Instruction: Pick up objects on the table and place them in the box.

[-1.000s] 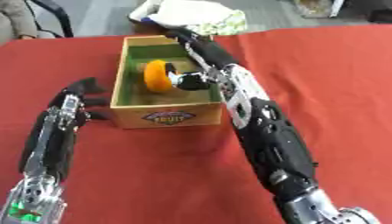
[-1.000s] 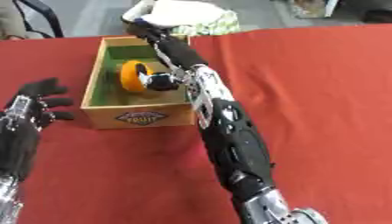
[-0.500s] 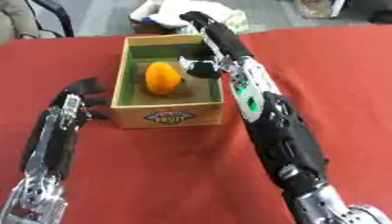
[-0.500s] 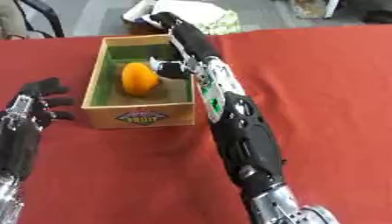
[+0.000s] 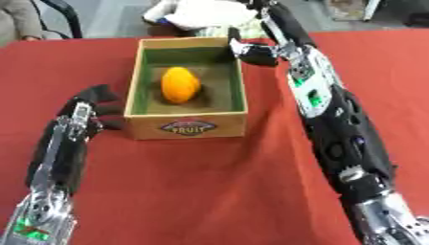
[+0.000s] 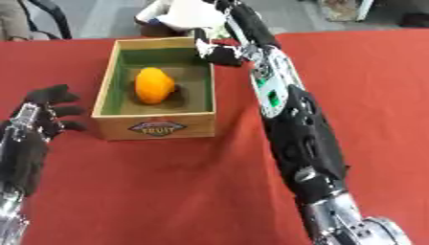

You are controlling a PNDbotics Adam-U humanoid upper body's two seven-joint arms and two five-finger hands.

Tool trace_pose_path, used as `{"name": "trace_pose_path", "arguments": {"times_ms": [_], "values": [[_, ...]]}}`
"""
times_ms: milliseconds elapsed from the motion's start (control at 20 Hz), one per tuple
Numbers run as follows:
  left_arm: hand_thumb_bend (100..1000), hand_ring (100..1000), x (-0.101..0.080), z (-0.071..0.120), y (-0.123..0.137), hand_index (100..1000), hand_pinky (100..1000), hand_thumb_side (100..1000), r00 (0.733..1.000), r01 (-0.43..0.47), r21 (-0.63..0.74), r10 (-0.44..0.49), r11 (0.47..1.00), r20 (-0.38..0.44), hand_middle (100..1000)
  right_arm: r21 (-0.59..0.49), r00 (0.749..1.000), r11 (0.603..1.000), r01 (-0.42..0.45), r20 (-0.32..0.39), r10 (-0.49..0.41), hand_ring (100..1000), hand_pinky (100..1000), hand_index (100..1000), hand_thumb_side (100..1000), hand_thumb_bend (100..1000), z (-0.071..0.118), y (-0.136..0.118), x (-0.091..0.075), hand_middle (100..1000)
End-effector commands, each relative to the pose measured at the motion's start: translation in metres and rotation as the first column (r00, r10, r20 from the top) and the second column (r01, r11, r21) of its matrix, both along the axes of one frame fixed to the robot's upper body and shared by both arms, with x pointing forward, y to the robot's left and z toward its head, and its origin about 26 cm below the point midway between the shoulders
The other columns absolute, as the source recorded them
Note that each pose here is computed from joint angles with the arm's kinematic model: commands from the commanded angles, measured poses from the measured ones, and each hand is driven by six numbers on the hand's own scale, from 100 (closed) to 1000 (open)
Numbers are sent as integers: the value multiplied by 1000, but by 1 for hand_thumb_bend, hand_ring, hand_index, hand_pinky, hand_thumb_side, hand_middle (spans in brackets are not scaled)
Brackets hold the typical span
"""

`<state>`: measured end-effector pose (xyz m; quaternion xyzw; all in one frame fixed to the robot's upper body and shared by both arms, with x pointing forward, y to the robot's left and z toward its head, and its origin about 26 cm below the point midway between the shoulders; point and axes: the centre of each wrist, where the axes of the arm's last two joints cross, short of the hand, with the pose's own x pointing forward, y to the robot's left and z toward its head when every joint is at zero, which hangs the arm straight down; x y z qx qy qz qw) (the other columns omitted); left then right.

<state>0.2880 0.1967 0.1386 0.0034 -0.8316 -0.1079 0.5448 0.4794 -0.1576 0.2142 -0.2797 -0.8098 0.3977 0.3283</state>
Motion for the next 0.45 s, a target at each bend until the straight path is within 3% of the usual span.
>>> {"name": "trace_pose_path", "arguments": {"times_ms": [50,450], "values": [[100,716,0,5,2,836,613,894,1000,-6,7,6,1000,21,706,53,1000,999,9,27,-10,843,758,907,338,100,19,-22,-1,825],[100,716,0,5,4,836,612,890,1000,-16,10,16,1000,21,705,160,999,987,15,-38,-9,805,714,881,400,100,18,-60,-4,776]]}}
